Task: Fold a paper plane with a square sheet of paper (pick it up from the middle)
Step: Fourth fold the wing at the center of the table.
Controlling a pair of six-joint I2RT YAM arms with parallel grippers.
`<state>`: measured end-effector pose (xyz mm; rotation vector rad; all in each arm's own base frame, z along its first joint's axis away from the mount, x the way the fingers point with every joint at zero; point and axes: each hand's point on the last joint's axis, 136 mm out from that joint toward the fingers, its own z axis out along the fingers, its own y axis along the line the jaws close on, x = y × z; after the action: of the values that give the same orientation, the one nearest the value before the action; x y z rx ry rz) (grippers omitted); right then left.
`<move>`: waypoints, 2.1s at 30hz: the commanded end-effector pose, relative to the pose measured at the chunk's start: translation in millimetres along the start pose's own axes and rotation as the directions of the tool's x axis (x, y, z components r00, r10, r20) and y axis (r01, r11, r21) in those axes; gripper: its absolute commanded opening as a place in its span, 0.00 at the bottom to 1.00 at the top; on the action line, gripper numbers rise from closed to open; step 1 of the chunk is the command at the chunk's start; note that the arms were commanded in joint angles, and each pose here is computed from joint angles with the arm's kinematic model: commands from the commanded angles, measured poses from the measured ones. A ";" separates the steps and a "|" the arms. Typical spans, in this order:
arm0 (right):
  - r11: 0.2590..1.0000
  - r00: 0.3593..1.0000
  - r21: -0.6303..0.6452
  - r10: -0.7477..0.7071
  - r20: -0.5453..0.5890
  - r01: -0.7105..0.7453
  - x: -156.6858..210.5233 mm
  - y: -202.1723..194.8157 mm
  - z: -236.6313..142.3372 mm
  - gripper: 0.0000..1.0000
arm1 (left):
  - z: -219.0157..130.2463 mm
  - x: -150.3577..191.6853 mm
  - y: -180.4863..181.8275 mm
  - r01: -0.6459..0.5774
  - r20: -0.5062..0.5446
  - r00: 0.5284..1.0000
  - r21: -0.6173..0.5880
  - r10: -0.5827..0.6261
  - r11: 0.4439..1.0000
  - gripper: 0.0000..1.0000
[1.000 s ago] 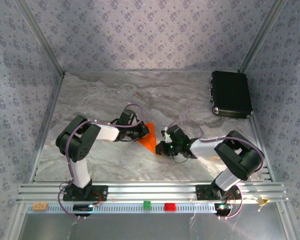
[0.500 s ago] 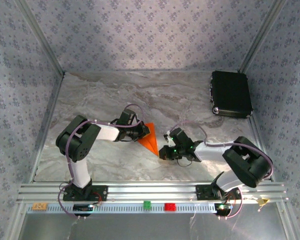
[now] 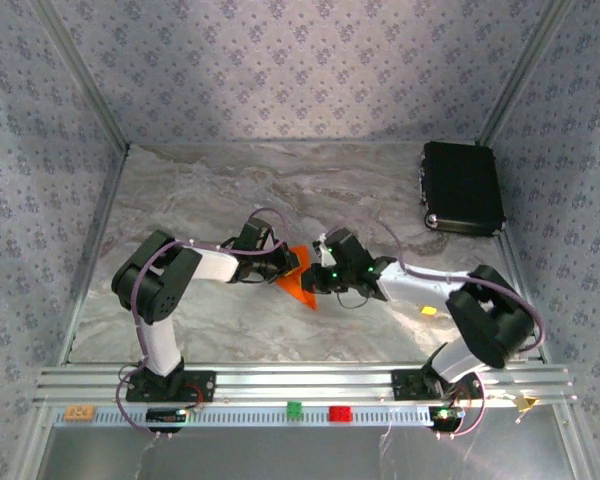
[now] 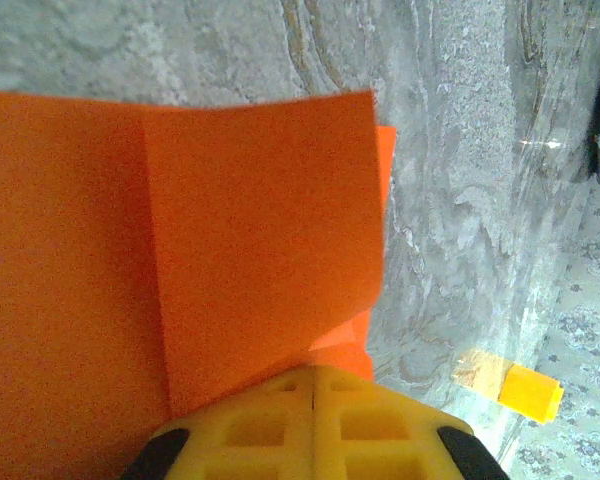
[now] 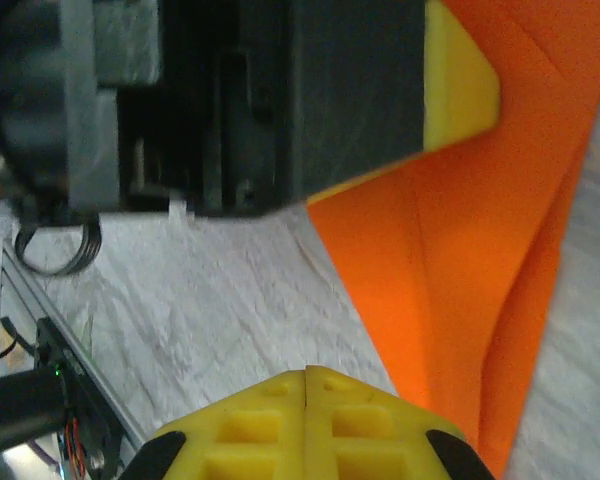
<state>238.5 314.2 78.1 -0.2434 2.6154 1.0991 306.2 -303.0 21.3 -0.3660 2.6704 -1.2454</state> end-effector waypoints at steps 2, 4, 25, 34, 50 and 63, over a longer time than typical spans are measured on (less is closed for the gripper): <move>0.997 0.998 0.049 0.055 -0.009 -0.054 -11.5 -9.0 17.8 0.01 | 3.4 7.9 42.2 0.041 -0.002 0.999 -0.135 -0.042 0.990 0.06; 0.997 0.998 0.048 0.064 -0.018 -0.063 -14.5 -10.2 25.6 0.00 | 4.0 8.1 41.8 0.040 -0.004 0.999 -0.135 -0.041 0.990 0.06; 0.972 0.972 0.099 0.222 -0.070 -0.215 23.9 -70.1 44.2 0.00 | 3.8 4.1 35.2 0.025 -0.006 1.000 -0.116 -0.026 0.993 0.07; 0.961 0.962 0.101 0.266 -0.067 -0.259 37.6 -85.9 39.7 0.00 | -21.3 -12.0 -24.3 -0.106 0.022 0.994 -0.016 0.106 0.994 0.15; 0.959 0.961 0.104 0.271 -0.062 -0.264 36.1 -89.0 38.2 0.00 | -2.0 20.9 8.9 -0.075 -0.098 0.993 -0.104 0.065 0.992 0.00; 0.956 0.961 0.150 0.266 -0.082 -0.252 49.4 -99.3 34.3 0.00 | -7.9 -23.3 18.3 -0.024 0.004 1.000 -0.191 0.026 0.981 0.00</move>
<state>259.4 306.0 21.4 -0.0049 2.6365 1.2103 309.1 -294.3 21.5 -0.3049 2.7802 -1.1026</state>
